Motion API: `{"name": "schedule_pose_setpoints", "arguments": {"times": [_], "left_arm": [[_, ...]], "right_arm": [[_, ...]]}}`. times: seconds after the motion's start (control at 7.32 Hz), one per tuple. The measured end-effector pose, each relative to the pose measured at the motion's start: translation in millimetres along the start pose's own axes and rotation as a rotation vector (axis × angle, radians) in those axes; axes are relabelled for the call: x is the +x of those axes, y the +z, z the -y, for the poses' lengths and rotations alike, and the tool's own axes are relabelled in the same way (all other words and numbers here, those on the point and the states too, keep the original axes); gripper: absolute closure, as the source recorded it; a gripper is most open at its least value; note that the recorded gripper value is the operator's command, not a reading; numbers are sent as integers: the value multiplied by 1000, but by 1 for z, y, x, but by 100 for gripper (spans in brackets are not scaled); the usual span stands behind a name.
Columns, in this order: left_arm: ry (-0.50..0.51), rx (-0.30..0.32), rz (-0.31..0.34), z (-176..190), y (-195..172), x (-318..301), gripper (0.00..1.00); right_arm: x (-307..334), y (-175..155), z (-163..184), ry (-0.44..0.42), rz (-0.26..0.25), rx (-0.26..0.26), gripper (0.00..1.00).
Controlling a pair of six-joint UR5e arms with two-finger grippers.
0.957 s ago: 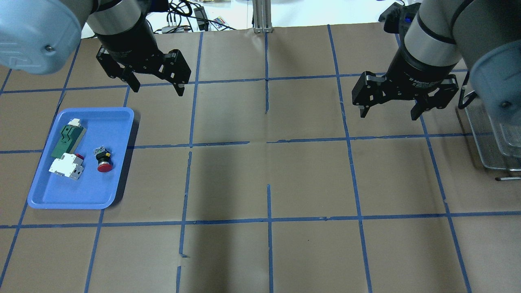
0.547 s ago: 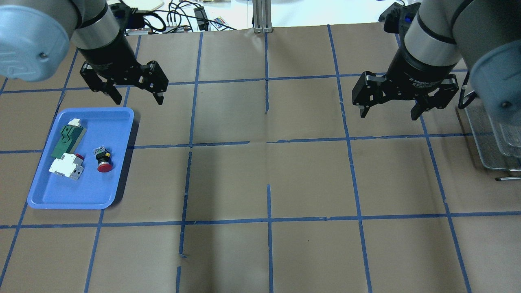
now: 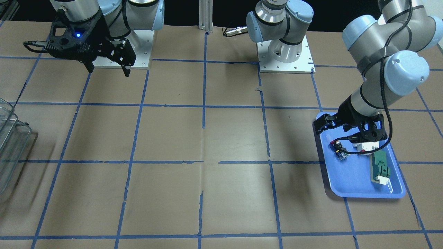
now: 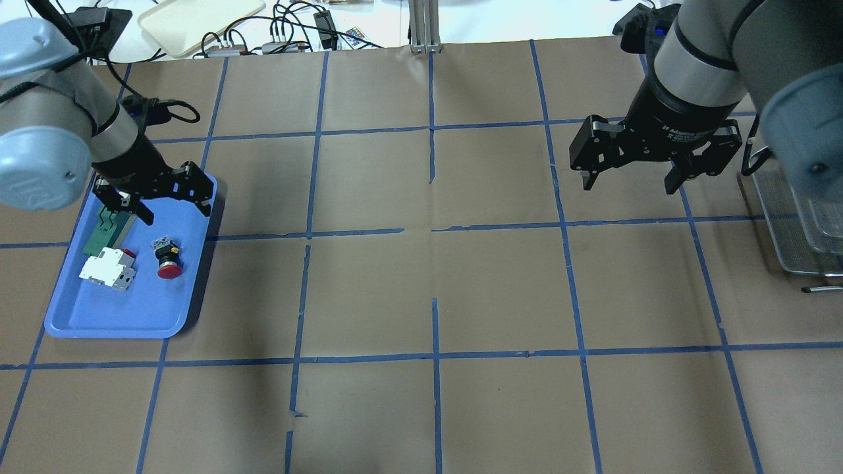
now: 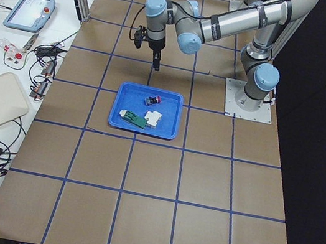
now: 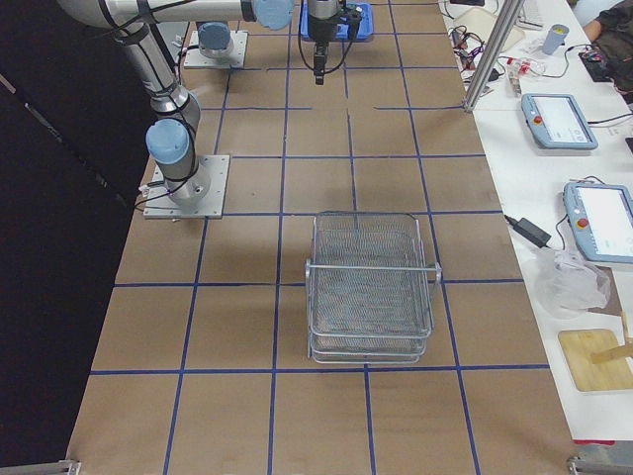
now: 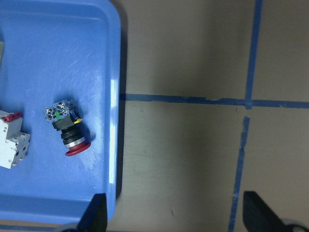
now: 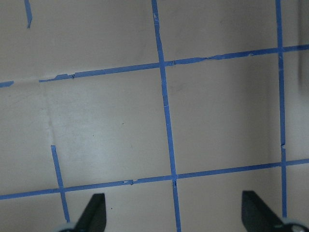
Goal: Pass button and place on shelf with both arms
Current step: 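Close the left gripper on the red push-button's cap end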
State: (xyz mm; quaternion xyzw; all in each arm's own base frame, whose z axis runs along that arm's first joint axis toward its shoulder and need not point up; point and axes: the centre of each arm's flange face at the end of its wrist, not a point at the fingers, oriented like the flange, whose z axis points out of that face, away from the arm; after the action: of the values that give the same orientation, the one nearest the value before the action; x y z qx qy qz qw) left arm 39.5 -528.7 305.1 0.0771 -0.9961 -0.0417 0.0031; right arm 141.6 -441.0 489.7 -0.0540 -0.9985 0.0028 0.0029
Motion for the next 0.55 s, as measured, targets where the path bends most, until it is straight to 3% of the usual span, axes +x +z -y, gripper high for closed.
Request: {"name": "schedule_pose_setpoints", "arguments": {"times": [0.14,0.55], "left_arm": [[-43,22,2,-1,28,-20,2],[-132,-8,5,-7,77,-60,13]], "right_arm": [[0,0,0,0,0,0,0],[0,0,0,0,0,0,0]]}}
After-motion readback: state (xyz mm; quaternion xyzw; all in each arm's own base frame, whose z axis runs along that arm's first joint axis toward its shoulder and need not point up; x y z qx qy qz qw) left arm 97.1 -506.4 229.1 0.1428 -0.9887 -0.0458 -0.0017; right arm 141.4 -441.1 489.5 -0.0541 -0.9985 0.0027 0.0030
